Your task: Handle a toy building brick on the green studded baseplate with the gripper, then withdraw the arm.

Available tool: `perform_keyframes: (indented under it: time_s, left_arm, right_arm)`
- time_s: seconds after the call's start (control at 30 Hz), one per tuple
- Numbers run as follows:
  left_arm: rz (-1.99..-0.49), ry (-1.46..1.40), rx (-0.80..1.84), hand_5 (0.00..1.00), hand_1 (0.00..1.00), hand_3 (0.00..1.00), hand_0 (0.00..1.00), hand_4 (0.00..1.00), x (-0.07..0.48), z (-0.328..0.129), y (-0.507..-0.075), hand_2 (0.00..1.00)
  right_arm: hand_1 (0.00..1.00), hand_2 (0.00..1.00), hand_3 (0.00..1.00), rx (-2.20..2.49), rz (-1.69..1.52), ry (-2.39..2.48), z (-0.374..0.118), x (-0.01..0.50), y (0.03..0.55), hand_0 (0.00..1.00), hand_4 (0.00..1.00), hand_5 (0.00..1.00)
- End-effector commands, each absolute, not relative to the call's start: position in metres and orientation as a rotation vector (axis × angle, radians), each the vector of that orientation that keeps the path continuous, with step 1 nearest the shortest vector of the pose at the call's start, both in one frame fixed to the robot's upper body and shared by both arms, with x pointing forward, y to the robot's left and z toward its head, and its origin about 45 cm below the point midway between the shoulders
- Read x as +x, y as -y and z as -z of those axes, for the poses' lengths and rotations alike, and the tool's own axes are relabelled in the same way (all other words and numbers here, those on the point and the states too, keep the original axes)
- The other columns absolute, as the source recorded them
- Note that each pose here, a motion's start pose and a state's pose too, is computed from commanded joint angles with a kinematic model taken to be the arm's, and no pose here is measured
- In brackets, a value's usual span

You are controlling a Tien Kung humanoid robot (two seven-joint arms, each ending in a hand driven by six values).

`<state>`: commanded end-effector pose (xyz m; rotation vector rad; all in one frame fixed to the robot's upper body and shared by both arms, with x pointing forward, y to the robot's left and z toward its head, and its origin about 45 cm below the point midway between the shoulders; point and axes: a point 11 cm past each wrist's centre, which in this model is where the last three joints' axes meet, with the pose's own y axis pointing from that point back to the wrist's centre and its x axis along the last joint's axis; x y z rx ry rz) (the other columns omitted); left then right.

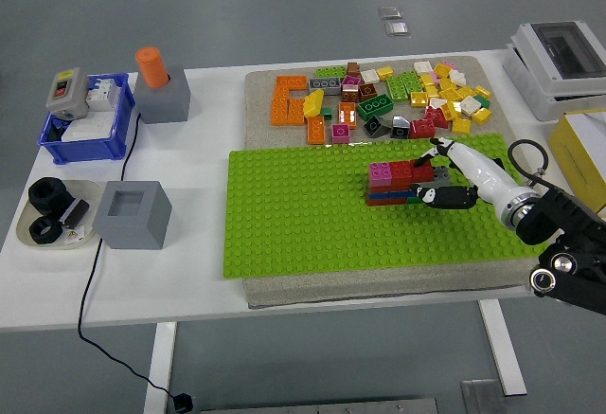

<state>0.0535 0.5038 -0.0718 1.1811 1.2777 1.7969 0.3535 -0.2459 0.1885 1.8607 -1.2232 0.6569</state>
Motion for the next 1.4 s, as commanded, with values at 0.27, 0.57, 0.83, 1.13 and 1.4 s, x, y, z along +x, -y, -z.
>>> perform_keyframes:
  time_s: [0.27,0.57,0.83,1.13,1.4]
  left_arm:
    - [-1.800,-1.273,1.179,0.542,0.713,0.777,0.769,0.799,0.054,0.072,-0.504,0.678]
    - [-1.802,-1.271,1.177,0.546,0.711,0.776,0.768,0.798,0.054,0.072,-0.504,0.677]
    - [-1.802,-1.271,1.176,0.546,0.712,0.776,0.767,0.797,0.054,0.072,-0.504,0.676]
    - [-1.801,-1.273,1.176,0.546,0.711,0.774,0.767,0.795,0.053,0.072,-0.504,0.675]
    - [-1.801,-1.277,1.179,0.545,0.711,0.773,0.767,0.795,0.052,0.072,-0.504,0.676]
  right_arm:
    - [0.976,0.983,0.640,1.868,-0.645,1.226,-0.185,0.354,0.245,0.830,0.670,0.346]
    - [0.975,0.984,0.640,1.866,-0.639,1.221,-0.183,0.354,0.246,0.829,0.663,0.356]
    - [0.975,0.980,0.638,1.861,-0.636,1.219,-0.181,0.354,0.247,0.827,0.661,0.362]
    - [0.974,0.976,0.627,1.870,-0.654,1.245,-0.190,0.356,0.248,0.827,0.670,0.379]
    - [0.972,0.977,0.638,1.881,-0.658,1.292,-0.206,0.357,0.253,0.827,0.678,0.361]
